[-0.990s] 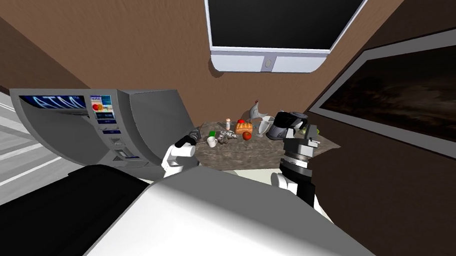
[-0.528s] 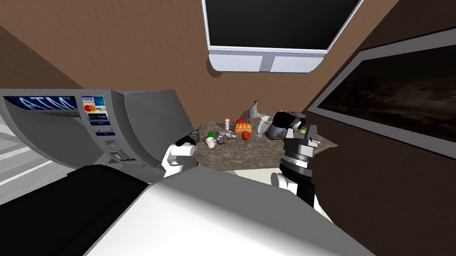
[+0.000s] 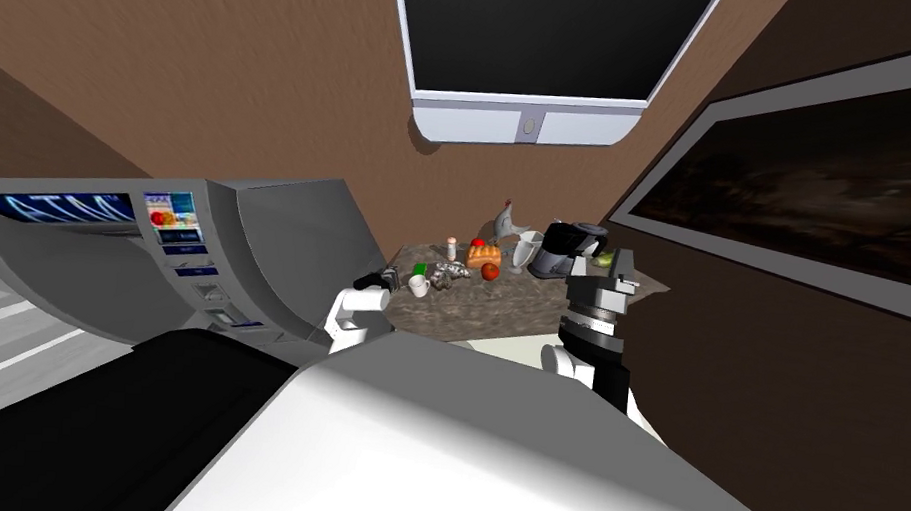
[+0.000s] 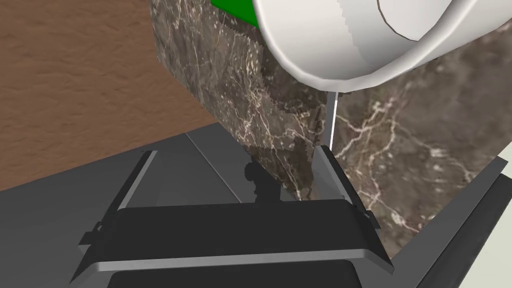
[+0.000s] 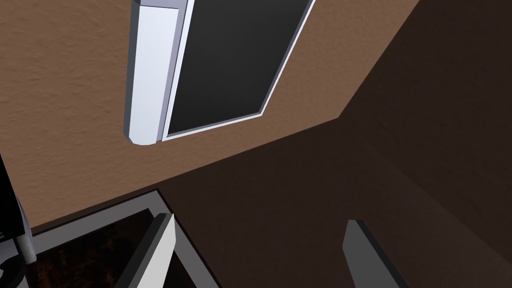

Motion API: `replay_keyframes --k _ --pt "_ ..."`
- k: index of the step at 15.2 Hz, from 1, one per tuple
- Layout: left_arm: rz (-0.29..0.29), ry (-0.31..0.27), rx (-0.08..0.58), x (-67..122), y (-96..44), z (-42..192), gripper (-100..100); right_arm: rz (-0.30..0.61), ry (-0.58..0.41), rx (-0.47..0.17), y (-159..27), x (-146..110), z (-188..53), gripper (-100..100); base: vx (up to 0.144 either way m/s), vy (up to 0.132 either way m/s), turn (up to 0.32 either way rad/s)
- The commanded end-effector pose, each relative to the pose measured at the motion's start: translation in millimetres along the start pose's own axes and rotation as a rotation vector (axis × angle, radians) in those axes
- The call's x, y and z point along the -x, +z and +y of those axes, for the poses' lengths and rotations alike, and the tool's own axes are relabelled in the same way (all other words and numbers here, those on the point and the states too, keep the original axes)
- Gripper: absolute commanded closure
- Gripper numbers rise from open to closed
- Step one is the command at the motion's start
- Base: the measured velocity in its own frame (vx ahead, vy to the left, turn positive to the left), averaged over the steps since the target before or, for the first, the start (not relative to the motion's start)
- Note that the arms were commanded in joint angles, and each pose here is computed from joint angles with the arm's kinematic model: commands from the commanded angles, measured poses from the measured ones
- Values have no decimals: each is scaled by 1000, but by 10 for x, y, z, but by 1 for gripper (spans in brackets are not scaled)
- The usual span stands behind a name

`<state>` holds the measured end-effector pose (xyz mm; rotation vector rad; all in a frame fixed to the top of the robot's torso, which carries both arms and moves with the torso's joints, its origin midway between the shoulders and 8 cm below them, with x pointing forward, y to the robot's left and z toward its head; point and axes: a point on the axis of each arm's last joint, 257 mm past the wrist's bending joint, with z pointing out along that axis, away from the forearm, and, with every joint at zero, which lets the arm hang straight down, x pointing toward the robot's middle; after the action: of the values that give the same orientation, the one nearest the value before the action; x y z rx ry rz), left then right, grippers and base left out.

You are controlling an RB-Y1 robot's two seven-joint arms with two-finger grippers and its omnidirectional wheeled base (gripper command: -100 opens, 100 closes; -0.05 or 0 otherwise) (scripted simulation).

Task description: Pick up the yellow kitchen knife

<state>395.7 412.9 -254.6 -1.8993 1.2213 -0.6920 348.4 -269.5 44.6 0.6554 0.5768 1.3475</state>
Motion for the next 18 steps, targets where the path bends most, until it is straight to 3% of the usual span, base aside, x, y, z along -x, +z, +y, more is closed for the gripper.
replay_keyframes --k 1,4,8,9,13,15,16,18 --pt "-15 -16 54 49 5 151 -100 0 0 0 0 0 0 0 14 -3 -27" --pt "-25 -26 93 81 14 270 -100 0 0 0 0 0 0 0 11 -2 -25" --pt "-50 -52 203 169 32 666 -100 0 0 0 0 0 0 0 10 -2 -22" --pt "-44 -46 172 162 29 554 -100 0 0 0 0 0 0 0 0 0 0" --pt "-43 -46 180 157 174 655 -100 0 0 0 0 0 0 0 27 13 8" --pt "-43 -46 181 152 155 656 -100 0 0 0 0 0 0 0 26 14 2" --pt "-43 -46 179 150 160 654 100 0 0 0 0 0 0 0 0 0 0" --pt "-43 -46 180 150 160 656 100 0 0 0 0 0 0 0 -3 -2 4"
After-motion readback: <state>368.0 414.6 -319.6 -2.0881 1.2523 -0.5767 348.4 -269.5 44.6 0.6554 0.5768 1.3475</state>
